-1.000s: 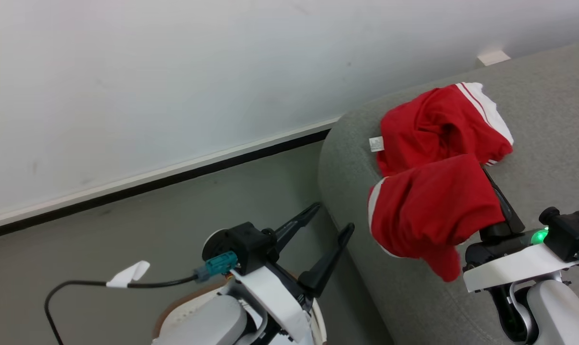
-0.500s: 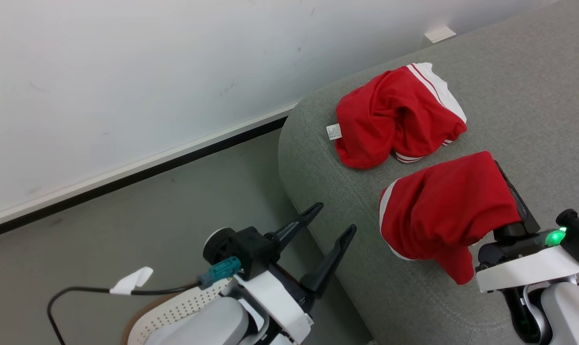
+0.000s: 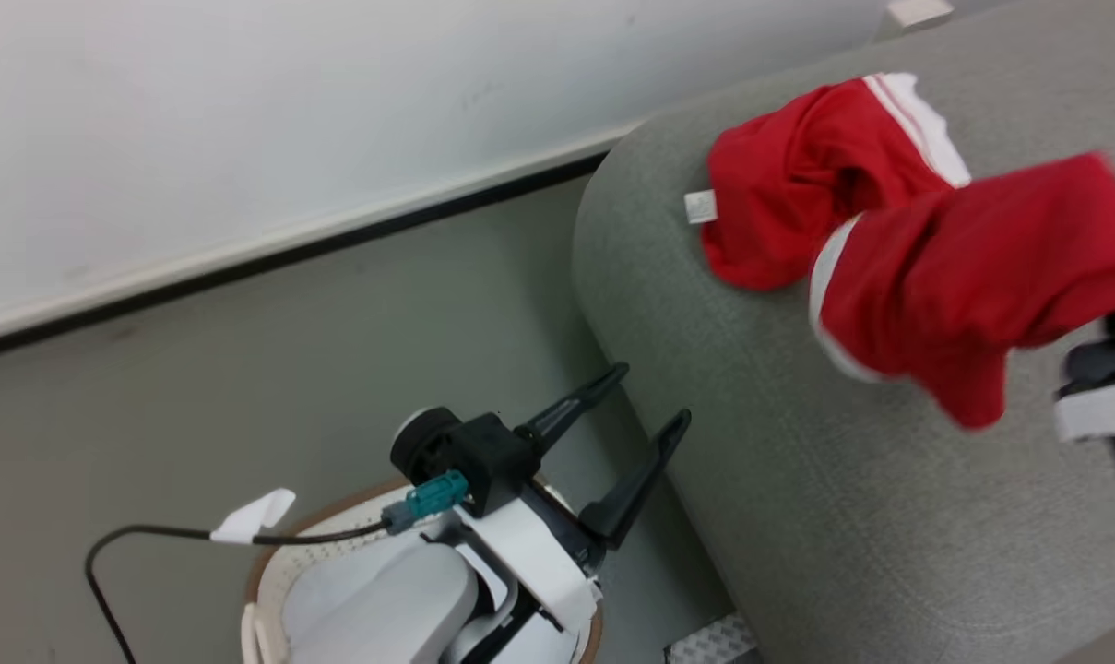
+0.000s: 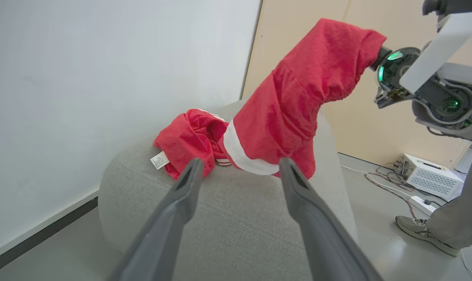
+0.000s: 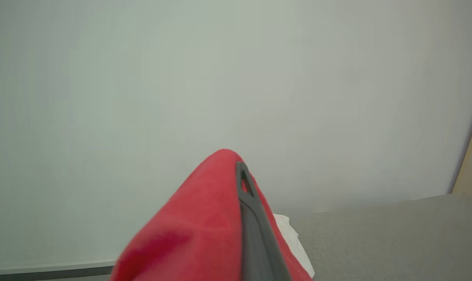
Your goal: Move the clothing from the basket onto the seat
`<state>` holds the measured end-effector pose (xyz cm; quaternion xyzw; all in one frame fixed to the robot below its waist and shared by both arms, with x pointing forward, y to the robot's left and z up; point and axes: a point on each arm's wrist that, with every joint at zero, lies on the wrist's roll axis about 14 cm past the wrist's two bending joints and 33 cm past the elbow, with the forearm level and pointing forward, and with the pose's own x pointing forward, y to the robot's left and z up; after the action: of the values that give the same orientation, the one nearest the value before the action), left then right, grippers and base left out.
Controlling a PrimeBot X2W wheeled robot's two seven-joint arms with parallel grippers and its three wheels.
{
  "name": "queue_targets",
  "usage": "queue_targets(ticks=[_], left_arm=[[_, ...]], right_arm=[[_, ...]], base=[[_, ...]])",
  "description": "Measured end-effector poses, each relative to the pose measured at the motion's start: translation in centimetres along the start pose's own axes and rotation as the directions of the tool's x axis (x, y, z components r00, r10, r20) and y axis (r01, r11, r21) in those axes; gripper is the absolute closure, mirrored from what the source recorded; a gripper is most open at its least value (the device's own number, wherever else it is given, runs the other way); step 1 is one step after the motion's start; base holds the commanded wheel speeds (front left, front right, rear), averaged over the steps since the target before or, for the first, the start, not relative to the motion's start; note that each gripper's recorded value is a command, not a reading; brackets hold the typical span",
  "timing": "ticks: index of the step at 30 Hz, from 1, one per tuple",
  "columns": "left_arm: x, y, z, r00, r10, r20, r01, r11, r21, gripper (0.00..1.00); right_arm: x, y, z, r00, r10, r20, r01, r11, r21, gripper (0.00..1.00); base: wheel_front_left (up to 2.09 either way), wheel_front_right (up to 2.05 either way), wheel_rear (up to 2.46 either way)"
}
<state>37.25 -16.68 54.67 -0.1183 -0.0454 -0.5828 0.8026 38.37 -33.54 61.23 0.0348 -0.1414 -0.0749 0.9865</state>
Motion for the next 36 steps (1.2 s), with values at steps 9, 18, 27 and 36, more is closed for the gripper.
queue_targets(ticks=[9, 18, 27, 36], left_arm=[[-1.6, 5.4, -2.3, 0.997, 0.079, -0.023, -0.08, 0.997, -0.009, 0.0], [-4.6, 9.8, -6.6, 0.98, 0.178, -0.089, -0.184, 0.981, -0.066, 0.0], [-6.5, 12.4, -8.2, 0.961, 0.25, -0.116, -0.26, 0.963, -0.075, 0.0], [-7.0, 12.9, -8.0, 0.954, 0.273, -0.121, -0.282, 0.957, -0.063, 0.0]], right_arm=[[6.8, -4.3, -0.7, 0.999, -0.036, -0.039, 0.03, 0.99, -0.139, 1.0], [11.6, -7.9, -8.3, 0.959, -0.133, -0.249, 0.062, 0.96, -0.274, 1.0], [11.0, -8.1, -19.3, 0.799, -0.196, -0.569, -0.023, 0.935, -0.354, 0.67], [7.8, -8.2, -22.9, 0.615, -0.235, -0.753, -0.093, 0.926, -0.365, 0.0]], base=[[0.0, 0.0, 0.0], [0.0, 0.0, 0.0], [0.0, 0.0, 0.0], [0.0, 0.0, 0.0]])
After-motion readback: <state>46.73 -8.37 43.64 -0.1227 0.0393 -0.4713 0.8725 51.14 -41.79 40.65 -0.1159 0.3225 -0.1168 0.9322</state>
